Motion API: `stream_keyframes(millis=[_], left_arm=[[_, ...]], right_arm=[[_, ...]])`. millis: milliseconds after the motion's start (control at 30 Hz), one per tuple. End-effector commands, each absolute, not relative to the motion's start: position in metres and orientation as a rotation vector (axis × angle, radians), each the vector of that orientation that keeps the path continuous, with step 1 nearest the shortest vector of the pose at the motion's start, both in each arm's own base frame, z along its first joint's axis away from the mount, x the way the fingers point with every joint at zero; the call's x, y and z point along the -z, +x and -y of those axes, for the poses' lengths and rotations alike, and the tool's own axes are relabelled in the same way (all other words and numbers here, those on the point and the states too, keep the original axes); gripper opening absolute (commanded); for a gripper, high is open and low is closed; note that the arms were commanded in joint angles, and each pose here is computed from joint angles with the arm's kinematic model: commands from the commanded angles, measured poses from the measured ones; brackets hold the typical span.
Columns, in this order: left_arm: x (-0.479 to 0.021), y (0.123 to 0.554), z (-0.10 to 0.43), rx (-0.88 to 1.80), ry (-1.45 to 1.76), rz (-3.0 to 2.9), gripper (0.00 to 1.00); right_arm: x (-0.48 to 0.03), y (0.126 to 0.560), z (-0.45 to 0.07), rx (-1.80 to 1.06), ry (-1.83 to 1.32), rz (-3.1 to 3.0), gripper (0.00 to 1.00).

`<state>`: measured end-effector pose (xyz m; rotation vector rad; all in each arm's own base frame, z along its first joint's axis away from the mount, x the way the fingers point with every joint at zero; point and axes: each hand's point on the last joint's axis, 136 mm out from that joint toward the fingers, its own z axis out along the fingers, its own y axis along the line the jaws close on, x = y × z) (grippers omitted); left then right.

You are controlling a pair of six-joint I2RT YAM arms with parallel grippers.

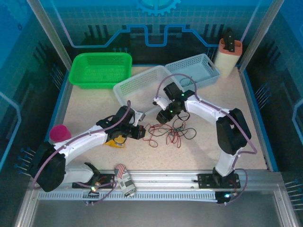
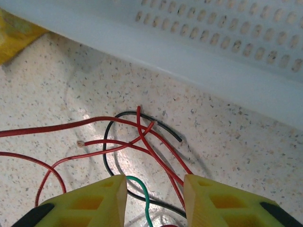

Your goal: Untangle the cables

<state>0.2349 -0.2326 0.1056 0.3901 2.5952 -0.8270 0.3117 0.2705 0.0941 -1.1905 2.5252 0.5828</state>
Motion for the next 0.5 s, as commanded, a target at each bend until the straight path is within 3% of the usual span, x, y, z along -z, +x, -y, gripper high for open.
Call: stream_keyframes(millis=[0,467], left_arm=[[-0.117,0.234,0.234,0.850,0.433,-2.567,0.03],[-0.117,0.232,0.233,0.845,0.432,-2.572,0.03]], right_arm=[[-0.078,0.302,-0.269,-0.576,-1.349,-2.527,0.37],[-0.049,0.301,-0.275,-0.409,-1.661,-2.343,0.35]])
